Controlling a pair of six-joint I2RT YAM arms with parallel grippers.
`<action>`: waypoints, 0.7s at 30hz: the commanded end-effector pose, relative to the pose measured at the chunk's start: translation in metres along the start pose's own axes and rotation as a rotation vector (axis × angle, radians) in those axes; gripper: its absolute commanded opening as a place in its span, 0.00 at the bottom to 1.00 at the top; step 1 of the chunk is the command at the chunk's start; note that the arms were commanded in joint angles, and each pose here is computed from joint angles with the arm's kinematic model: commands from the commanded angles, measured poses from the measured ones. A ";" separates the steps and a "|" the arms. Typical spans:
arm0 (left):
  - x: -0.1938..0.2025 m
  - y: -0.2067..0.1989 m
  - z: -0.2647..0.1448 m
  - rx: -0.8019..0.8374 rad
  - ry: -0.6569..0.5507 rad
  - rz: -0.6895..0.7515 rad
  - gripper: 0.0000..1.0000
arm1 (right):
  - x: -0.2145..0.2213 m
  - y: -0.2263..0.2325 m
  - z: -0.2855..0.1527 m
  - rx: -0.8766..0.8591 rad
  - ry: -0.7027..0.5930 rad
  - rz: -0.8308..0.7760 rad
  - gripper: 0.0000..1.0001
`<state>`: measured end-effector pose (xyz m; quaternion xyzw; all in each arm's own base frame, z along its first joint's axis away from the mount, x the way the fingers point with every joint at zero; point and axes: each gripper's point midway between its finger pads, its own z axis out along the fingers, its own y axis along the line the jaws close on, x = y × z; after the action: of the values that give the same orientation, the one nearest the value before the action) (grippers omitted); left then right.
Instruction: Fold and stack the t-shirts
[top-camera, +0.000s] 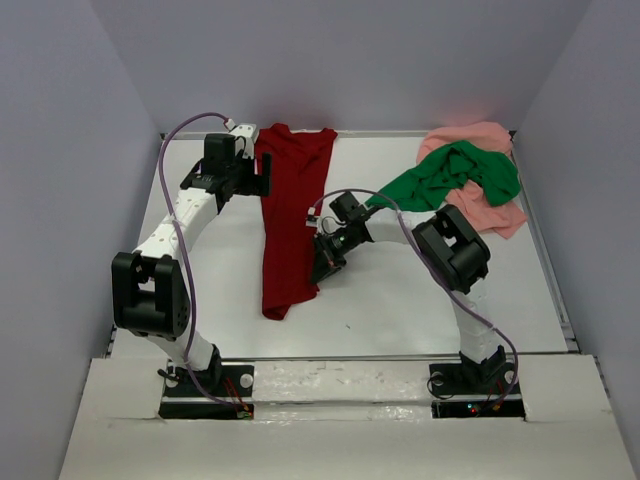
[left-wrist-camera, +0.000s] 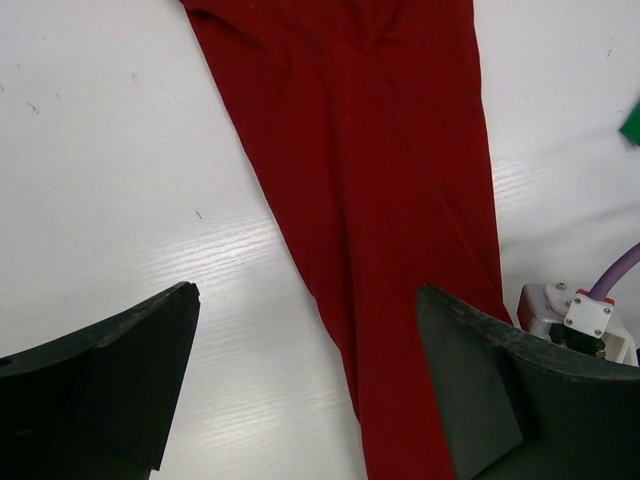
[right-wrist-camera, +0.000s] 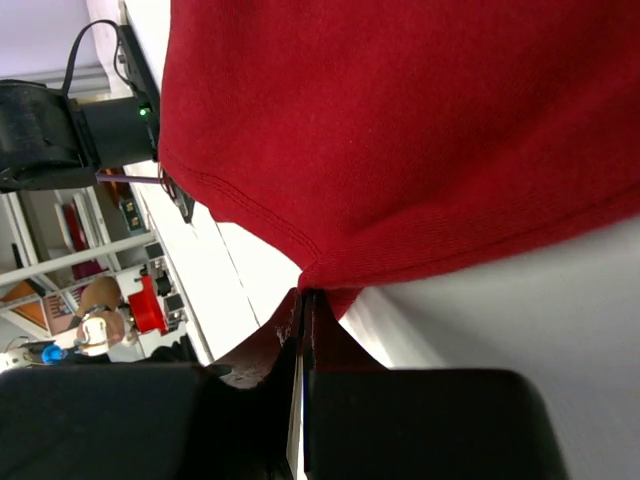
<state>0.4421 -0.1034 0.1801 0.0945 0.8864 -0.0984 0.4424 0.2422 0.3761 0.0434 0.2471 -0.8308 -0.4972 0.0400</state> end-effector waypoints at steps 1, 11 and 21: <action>-0.014 -0.003 -0.006 0.016 -0.042 -0.001 0.99 | -0.012 0.011 0.005 0.013 -0.014 -0.079 0.00; -0.037 0.010 -0.025 -0.067 -0.125 0.012 0.99 | -0.062 0.101 0.013 -0.077 -0.065 -0.315 0.00; -0.055 0.054 -0.058 -0.280 -0.234 -0.027 0.99 | -0.058 0.196 0.059 -0.279 0.023 -0.494 0.00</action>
<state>0.4435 -0.0403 0.2256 0.0226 0.8603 0.0079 0.5092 0.2383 0.5007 0.1794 0.4042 -0.7143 -0.5663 -0.0749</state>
